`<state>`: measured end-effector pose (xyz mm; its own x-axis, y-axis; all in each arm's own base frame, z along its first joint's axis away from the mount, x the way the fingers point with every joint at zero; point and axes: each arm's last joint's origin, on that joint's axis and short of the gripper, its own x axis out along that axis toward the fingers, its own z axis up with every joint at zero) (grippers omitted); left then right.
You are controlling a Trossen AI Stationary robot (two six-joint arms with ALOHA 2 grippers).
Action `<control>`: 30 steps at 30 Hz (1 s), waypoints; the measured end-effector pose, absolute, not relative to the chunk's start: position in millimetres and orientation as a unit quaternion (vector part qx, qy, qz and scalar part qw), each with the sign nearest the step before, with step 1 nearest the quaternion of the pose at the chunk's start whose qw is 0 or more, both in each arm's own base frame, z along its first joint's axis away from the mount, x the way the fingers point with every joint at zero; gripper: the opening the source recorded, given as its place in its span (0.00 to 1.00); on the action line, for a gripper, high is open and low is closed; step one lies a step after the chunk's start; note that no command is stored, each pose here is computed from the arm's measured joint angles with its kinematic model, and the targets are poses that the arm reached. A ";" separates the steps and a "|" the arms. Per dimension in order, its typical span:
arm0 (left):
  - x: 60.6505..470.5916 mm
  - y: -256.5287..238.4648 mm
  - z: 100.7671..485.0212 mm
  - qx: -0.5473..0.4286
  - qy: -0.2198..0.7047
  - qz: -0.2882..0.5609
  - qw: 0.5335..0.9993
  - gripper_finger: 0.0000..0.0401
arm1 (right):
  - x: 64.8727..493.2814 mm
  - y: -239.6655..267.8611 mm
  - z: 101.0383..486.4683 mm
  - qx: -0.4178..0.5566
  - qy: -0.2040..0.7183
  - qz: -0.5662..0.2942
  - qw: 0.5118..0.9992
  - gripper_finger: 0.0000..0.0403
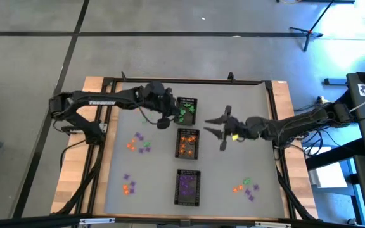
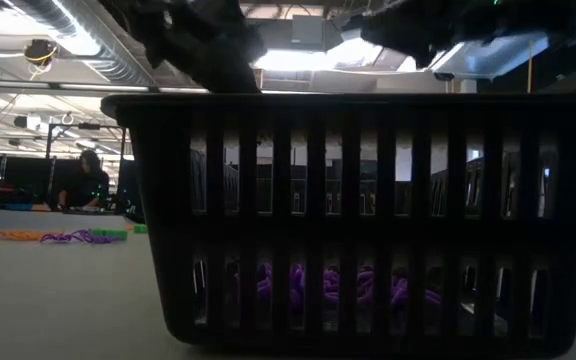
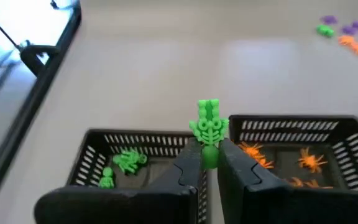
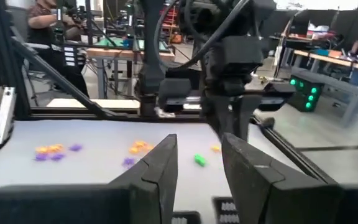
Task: Sort Halloween decoration
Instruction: Put the green skeleton toy into the top black bin
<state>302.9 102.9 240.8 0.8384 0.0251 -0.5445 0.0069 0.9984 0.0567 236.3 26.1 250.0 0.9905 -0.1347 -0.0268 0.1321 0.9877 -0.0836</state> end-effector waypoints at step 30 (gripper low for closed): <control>253.0 118.6 256.9 0.030 0.399 0.145 0.905 0.44 | 233.4 -11.0 236.5 0.038 0.047 -0.054 0.997 0.31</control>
<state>253.0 118.6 256.9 0.6393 0.2863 -0.7137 -0.2383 0.9562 0.1702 233.4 -11.0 236.5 0.9898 -0.1049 -0.0968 0.1119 0.9912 0.0705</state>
